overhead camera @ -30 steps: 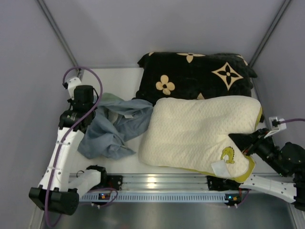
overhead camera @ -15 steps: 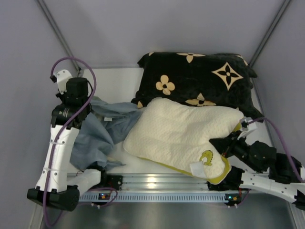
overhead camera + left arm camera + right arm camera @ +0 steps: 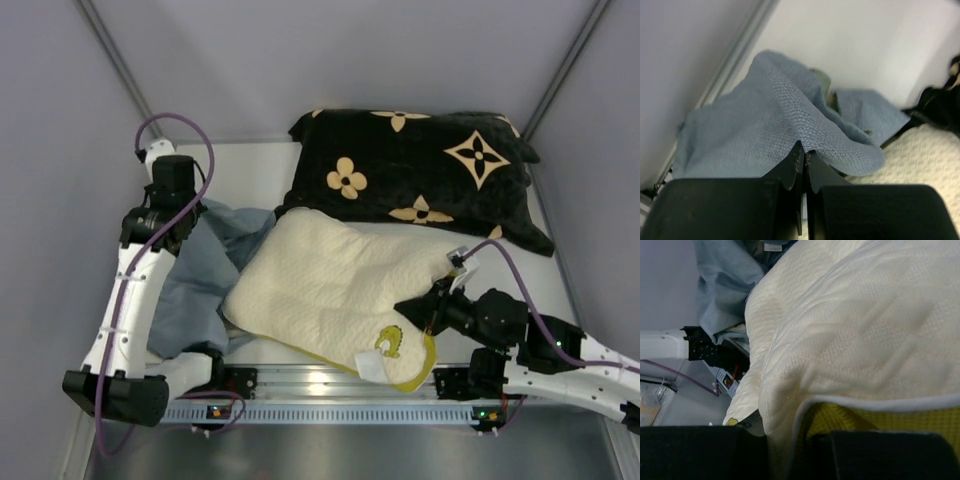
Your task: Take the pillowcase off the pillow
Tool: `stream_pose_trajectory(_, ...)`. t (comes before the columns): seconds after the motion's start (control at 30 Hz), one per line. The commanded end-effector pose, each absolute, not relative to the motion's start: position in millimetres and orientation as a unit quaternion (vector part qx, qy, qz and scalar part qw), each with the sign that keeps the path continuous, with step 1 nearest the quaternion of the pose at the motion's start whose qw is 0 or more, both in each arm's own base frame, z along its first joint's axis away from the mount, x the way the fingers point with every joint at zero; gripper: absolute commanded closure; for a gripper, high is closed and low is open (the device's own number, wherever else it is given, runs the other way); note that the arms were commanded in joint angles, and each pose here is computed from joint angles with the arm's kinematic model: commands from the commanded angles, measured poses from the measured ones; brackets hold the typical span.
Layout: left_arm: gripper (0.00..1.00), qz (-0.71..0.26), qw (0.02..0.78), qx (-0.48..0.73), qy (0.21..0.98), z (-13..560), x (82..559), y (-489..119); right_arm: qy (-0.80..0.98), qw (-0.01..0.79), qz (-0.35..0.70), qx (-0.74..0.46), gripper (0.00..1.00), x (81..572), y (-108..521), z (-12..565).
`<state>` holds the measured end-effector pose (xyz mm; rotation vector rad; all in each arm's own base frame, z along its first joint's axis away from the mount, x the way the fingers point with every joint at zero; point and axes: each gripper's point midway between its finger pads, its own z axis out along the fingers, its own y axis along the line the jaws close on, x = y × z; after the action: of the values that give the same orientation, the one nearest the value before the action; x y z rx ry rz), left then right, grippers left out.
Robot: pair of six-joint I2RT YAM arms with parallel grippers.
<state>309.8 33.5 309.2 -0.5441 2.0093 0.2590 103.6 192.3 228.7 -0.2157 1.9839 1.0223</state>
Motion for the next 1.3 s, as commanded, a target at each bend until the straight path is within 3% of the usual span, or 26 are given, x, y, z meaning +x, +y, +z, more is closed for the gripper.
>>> stream_pose_trajectory(0.0, 1.0, 0.072, 0.478, -0.224, 0.847, 277.0, 321.7, 19.1, 0.756, 0.382, 0.512, -0.139, 1.0, 75.4, 239.8, 253.3)
stream_pose_trajectory(0.3, 1.0, 0.071, 0.439, -0.231, 0.865, 231.3, 318.1, 15.5, 0.754, 0.368, 0.523, -0.15, 1.0, 79.9, 277.0, 228.8)
stream_pose_trajectory(0.33, 0.93, 0.066, 0.437, -0.231, 0.866, 229.4, 317.3, 13.8, 0.751, 0.373, 0.523, -0.148, 1.0, 82.0, 278.5, 229.9)
stream_pose_trajectory(0.37, 0.77, 0.063, 0.435, -0.23, 0.868, 227.7, 316.7, 12.3, 0.75, 0.378, 0.523, -0.146, 1.0, 84.0, 280.4, 229.8)
stream_pose_trajectory(0.4, 0.53, 0.049, 0.433, -0.223, 0.872, 226.7, 316.2, 7.0, 0.746, 0.389, 0.522, -0.137, 1.0, 89.8, 283.0, 231.5)
stream_pose_trajectory(0.47, 0.17, 0.034, 0.433, -0.213, 0.875, 229.2, 315.6, 1.3, 0.747, 0.4, 0.515, -0.131, 1.0, 96.8, 286.8, 229.8)
stream_pose_trajectory(0.5, 0.12, 0.017, 0.441, -0.208, 0.873, 236.5, 315.9, -3.7, 0.744, 0.409, 0.513, -0.122, 1.0, 101.7, 289.3, 231.7)
stream_pose_trajectory(0.53, 0.01, 0.012, 0.445, -0.205, 0.872, 240.6, 315.8, -5.2, 0.741, 0.414, 0.515, -0.116, 1.0, 105.2, 292.2, 233.7)
stream_pose_trajectory(0.87, 0.01, -0.099, 0.46, -0.166, 0.867, 268.4, 298.2, -42.2, 0.772, 0.431, 0.463, -0.059, 1.0, 144.0, 330.5, 181.3)
stream_pose_trajectory(1.27, 0.08, -0.202, 0.436, -0.133, 0.867, 261.6, 269.5, -79.6, 0.792, 0.414, 0.439, -0.098, 1.0, 159.4, 377.3, 152.4)
